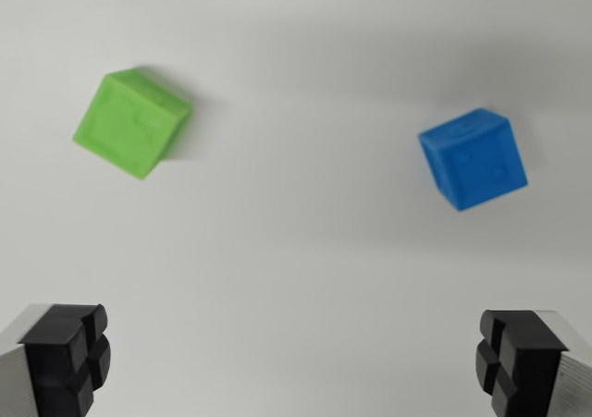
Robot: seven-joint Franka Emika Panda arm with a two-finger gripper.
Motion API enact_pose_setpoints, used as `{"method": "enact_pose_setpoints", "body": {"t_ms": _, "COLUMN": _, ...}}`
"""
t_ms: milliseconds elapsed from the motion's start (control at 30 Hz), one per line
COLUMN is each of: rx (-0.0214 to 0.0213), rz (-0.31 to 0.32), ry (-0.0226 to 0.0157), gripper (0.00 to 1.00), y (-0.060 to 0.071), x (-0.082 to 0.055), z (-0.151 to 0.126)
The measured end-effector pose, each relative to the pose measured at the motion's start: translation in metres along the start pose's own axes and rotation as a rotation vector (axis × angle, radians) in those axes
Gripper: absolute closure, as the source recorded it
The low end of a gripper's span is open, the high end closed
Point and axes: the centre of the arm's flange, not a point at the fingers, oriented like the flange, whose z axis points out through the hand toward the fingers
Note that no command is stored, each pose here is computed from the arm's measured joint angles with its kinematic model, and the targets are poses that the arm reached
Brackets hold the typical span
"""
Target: Stack cube
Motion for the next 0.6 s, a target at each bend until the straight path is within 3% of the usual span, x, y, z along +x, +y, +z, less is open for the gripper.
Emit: {"method": "enact_pose_setpoints", "body": {"t_ms": 600, "rx": -0.0013, "rz": 0.012, "ry": -0.0014, "gripper": 0.0, "y": -0.0008, "x": -0.0008, "z": 0.0018}}
